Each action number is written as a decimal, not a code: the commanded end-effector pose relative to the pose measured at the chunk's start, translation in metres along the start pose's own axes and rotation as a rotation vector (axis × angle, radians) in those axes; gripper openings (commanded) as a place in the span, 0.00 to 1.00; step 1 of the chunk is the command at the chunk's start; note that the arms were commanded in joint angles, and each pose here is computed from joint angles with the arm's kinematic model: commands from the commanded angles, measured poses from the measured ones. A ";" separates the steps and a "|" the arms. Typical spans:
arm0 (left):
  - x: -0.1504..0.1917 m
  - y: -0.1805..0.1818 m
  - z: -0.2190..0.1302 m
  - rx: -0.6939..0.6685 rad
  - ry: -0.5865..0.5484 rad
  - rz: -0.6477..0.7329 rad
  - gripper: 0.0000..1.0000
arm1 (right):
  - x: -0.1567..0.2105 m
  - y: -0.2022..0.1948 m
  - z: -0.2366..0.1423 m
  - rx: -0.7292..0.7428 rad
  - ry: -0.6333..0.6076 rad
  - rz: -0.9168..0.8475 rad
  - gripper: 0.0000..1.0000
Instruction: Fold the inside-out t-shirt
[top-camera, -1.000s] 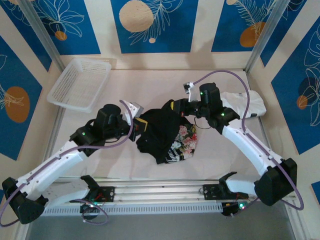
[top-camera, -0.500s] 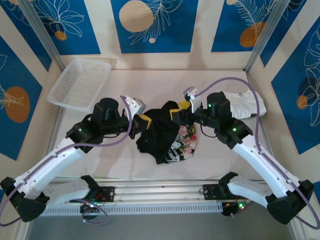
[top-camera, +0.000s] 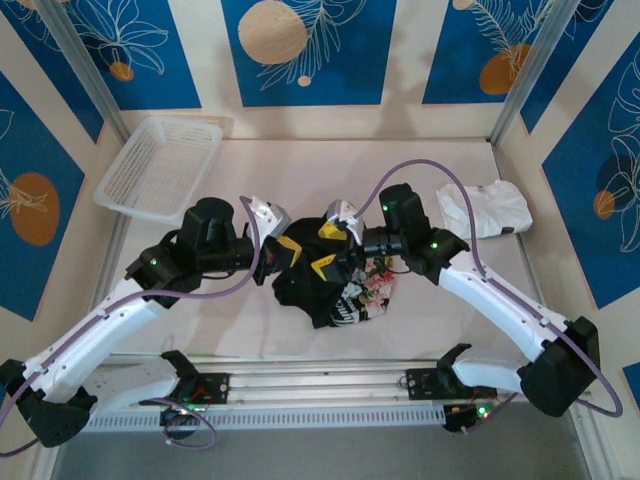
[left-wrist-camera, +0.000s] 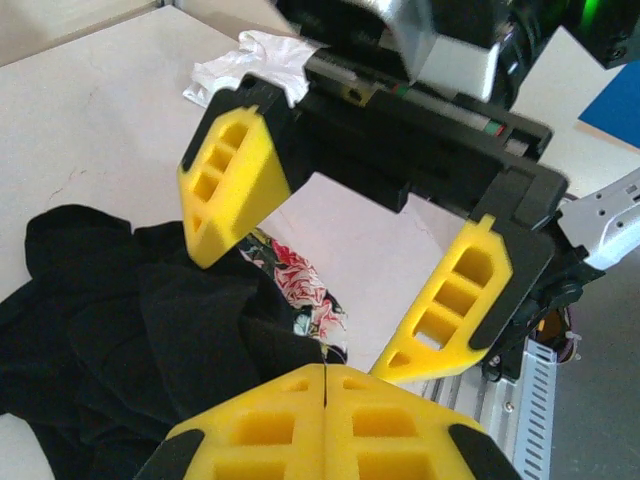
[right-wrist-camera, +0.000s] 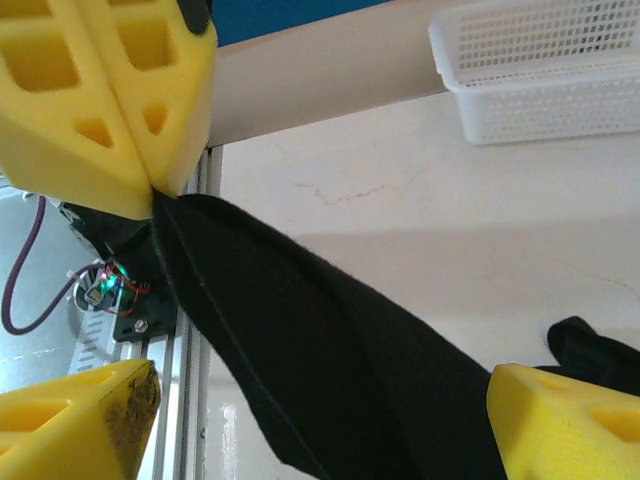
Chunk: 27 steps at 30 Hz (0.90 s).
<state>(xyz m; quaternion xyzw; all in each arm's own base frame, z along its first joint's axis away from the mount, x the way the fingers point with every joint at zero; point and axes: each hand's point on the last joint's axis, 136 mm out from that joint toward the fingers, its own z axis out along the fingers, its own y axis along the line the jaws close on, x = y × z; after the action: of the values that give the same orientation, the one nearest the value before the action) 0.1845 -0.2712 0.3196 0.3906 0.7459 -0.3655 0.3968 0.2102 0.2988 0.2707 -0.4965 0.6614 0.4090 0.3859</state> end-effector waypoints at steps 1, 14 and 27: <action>-0.015 -0.011 -0.012 0.033 -0.043 0.035 0.00 | 0.004 -0.001 0.008 -0.023 0.015 -0.036 0.86; -0.013 0.011 -0.013 -0.098 -0.051 0.010 0.00 | -0.004 -0.003 0.026 -0.105 -0.012 0.018 0.13; -0.011 0.065 -0.020 -0.388 -0.156 -0.132 0.10 | -0.023 -0.029 0.037 0.059 -0.083 0.327 0.00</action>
<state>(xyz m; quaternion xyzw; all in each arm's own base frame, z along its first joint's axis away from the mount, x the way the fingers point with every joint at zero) 0.2305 -0.2379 0.3101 0.2668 0.7999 -0.2722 0.4635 0.2394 0.3311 0.2648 -0.4012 0.7087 0.4572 0.3574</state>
